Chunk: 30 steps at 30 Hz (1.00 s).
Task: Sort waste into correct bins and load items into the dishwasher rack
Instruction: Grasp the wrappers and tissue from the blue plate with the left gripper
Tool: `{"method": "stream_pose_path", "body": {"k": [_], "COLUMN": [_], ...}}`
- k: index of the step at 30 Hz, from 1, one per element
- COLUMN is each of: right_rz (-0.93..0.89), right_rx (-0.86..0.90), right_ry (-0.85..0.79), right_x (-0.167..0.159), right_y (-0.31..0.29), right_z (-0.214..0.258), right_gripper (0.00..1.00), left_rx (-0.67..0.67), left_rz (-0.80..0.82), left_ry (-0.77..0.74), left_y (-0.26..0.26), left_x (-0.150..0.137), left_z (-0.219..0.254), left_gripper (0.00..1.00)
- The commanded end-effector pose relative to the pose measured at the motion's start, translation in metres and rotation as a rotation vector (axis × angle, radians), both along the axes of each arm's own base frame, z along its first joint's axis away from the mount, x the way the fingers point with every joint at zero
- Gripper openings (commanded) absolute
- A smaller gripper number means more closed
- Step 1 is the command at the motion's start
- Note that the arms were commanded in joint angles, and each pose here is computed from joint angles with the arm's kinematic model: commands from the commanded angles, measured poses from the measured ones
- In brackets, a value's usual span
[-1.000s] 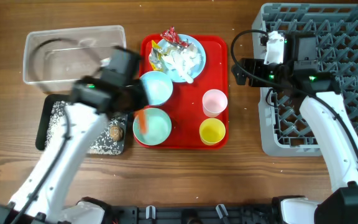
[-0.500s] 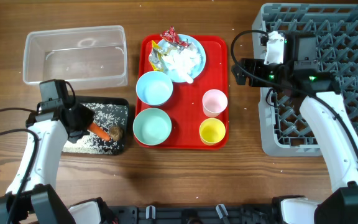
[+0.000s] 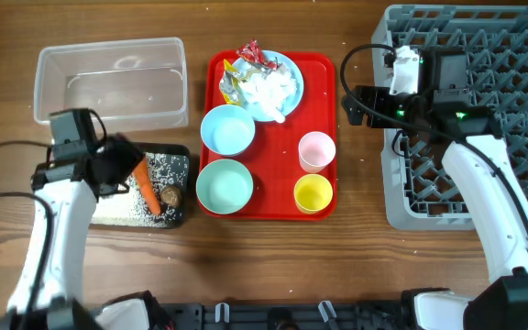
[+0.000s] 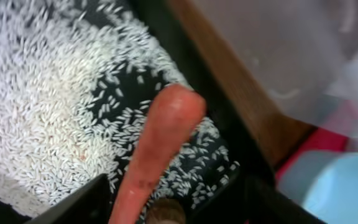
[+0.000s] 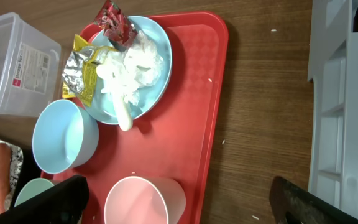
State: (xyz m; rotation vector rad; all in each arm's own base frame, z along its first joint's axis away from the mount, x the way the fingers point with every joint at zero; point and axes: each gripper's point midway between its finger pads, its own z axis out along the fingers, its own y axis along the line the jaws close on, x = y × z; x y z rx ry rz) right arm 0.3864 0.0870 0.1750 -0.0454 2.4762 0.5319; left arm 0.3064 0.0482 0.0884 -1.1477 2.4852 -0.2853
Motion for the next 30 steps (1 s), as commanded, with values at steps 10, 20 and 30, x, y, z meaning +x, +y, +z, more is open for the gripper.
{"method": "stream_pose_path", "body": {"k": [10, 20, 30], "right_rz": [0.021, -0.012, -0.011], "right_rx": [-0.031, -0.078, -0.080], "right_ry": [-0.152, -0.099, -0.096], "right_x": [0.001, -0.009, -0.009], "right_y": [-0.004, -0.014, -0.014], "right_z": [0.068, 0.059, 0.059], "right_gripper": [0.96, 0.96, 0.96], "left_rx": [0.167, 0.230, 0.438], "left_rz": [-0.819, -1.006, -0.935], "left_ry": [-0.344, -0.197, -0.503], "left_y": [-0.197, -0.259, -0.271], "left_x": [0.064, 0.089, 0.177], "left_z": [0.113, 0.050, 0.070], "left_gripper": [0.72, 0.76, 0.80]}}
